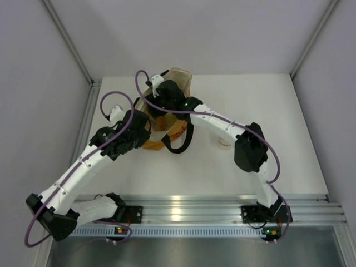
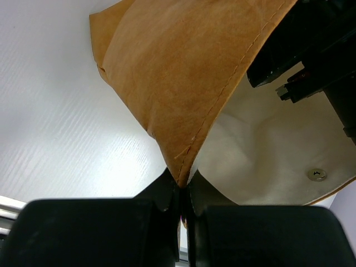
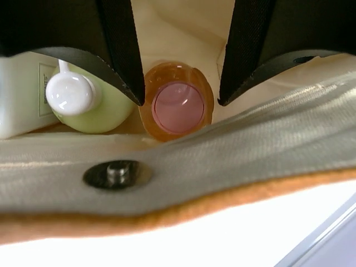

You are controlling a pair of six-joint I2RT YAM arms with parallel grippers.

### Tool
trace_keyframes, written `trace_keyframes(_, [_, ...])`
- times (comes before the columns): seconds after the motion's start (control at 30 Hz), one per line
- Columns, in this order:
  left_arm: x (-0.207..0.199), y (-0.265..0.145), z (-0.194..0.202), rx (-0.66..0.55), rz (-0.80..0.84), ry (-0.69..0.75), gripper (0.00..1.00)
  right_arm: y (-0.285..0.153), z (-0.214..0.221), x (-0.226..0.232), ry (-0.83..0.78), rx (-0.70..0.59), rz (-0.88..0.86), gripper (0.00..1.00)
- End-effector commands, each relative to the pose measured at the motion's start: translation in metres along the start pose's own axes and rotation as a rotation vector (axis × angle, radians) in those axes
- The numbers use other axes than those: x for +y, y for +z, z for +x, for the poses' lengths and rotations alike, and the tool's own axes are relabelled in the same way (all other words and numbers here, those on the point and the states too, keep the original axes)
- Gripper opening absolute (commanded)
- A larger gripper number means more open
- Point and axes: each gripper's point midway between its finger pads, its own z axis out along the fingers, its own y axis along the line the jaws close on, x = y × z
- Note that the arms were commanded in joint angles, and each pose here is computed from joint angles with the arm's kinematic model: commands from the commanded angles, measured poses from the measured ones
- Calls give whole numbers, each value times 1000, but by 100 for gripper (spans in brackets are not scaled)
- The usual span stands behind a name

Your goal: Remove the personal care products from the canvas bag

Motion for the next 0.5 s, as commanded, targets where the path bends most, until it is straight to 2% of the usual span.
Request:
trace_keyframes(0.0, [-8, -1, -5, -16, 25, 12, 0, 7, -32, -2, 16, -117, -22, 55])
trace_keyframes(0.2, [-8, -4, -7, -21, 33, 39, 0, 5, -45, 0, 24, -175, -41, 55])
trace_keyframes(0.47, [-10, -9, -12, -33, 49, 43, 0, 17, -32, -5, 16, -149, -27, 51])
